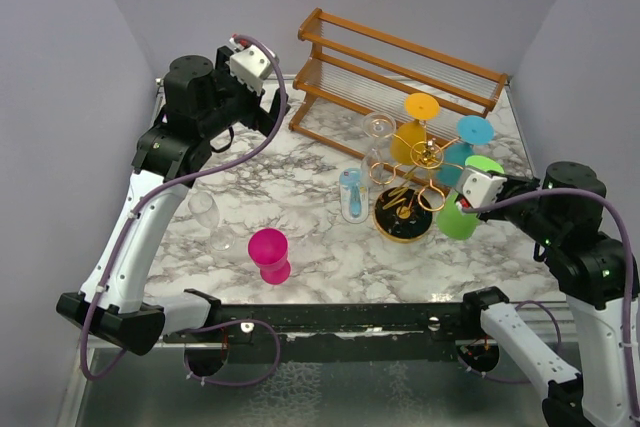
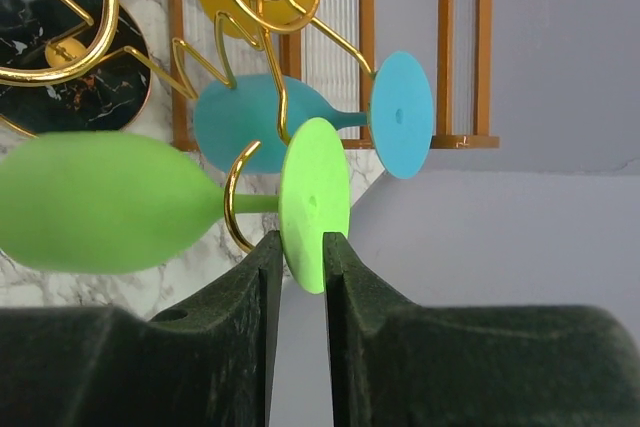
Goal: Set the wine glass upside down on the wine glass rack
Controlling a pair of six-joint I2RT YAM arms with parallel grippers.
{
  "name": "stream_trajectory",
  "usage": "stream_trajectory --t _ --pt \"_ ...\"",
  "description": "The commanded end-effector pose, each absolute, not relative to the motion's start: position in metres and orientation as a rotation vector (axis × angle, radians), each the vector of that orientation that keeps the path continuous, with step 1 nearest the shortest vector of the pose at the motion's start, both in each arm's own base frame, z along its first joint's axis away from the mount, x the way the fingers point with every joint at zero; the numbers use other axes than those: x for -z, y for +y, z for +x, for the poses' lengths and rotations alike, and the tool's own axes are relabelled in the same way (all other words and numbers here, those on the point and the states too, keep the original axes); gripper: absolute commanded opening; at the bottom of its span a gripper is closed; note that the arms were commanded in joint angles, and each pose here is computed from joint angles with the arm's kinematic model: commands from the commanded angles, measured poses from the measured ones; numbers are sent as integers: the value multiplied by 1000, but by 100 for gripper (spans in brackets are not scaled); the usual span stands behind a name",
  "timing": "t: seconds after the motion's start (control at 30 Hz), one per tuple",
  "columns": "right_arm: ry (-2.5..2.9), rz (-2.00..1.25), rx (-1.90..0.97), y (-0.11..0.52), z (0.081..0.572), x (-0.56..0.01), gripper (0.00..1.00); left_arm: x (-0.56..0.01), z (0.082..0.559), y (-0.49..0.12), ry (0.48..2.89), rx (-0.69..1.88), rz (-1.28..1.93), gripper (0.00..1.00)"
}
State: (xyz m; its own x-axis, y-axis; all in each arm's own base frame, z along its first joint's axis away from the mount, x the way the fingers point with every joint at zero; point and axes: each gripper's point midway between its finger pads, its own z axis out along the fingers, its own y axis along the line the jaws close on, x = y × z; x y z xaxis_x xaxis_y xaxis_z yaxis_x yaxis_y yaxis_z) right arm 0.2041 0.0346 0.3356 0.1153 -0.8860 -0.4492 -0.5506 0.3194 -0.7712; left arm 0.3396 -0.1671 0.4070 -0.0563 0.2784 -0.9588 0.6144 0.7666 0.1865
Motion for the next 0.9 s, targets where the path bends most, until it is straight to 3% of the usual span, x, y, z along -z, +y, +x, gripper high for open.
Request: stream_trajectory --t 0.0,0.27,0.87 --pt "1546 -1346 346 41 194 -334 24 -418 333 -168 1599 332 733 94" --pt "1538 -1344 302 45 188 -335 32 -417 332 -168 1596 333 738 94" --pt "1480 -1331 216 59 178 -352 38 -413 326 -166 1601 323 755 94"
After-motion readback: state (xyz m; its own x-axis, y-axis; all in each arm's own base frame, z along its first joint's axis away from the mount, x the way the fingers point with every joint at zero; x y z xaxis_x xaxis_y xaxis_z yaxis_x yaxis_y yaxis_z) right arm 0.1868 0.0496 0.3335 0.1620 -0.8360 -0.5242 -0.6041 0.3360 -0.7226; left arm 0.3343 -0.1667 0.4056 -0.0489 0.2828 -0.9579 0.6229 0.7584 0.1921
